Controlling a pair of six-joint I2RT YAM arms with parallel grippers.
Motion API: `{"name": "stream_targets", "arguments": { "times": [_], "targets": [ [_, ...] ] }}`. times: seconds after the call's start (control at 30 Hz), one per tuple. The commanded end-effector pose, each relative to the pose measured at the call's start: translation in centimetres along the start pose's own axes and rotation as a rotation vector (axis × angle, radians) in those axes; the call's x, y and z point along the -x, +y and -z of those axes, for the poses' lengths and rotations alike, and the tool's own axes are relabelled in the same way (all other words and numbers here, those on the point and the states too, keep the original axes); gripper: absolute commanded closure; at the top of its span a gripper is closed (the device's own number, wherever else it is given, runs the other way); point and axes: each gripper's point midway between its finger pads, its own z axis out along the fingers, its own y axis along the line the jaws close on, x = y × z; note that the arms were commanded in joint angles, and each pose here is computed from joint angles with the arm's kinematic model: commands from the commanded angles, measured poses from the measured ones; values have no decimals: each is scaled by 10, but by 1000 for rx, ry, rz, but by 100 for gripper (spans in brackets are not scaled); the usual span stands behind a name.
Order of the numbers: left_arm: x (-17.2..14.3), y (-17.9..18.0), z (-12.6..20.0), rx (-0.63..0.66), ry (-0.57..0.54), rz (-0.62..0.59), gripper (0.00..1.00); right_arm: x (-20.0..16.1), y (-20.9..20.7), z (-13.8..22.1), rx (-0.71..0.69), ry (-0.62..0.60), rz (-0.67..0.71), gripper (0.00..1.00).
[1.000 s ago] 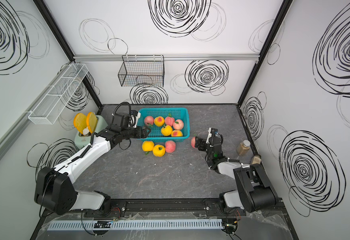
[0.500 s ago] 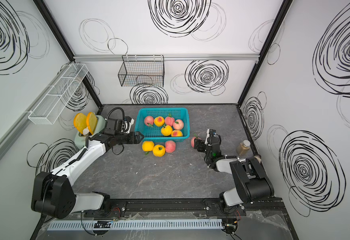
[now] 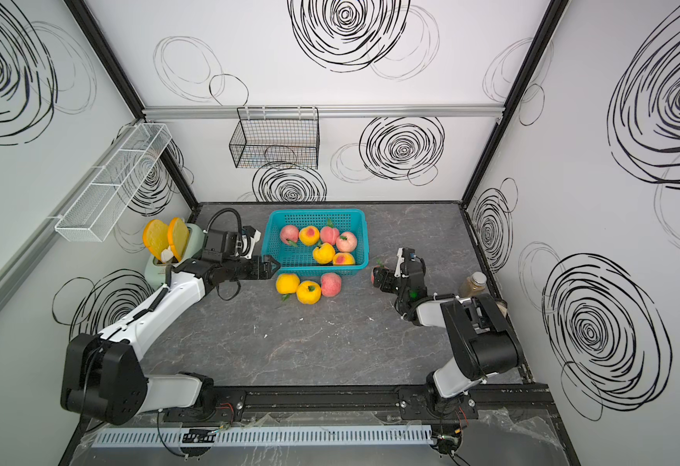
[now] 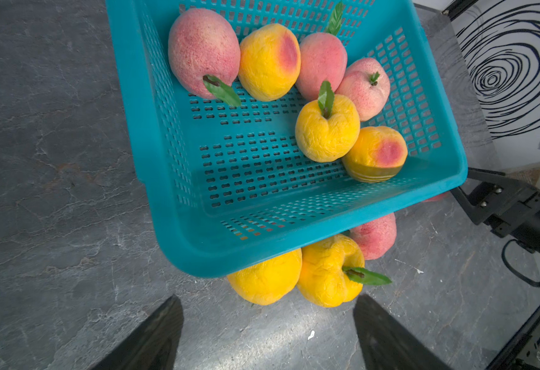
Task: Put the peaches into the basket
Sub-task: Pick up the peach from the center of the board.
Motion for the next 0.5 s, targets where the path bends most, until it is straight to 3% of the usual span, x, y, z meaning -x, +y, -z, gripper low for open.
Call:
{"name": "stream_targets", "arguments": {
  "times": [0.0, 0.23, 0.47],
  "targets": [
    [8, -2, 3, -24, -35, -18, 13, 4, 6, -5, 32, 6, 5, 16],
    [8, -1, 2, -23, -33, -15, 13, 0, 8, -9, 50, 29, 1, 20],
    [7, -1, 2, -22, -31, -13, 13, 1, 9, -7, 60, 25, -3, 32]
  ]
}}
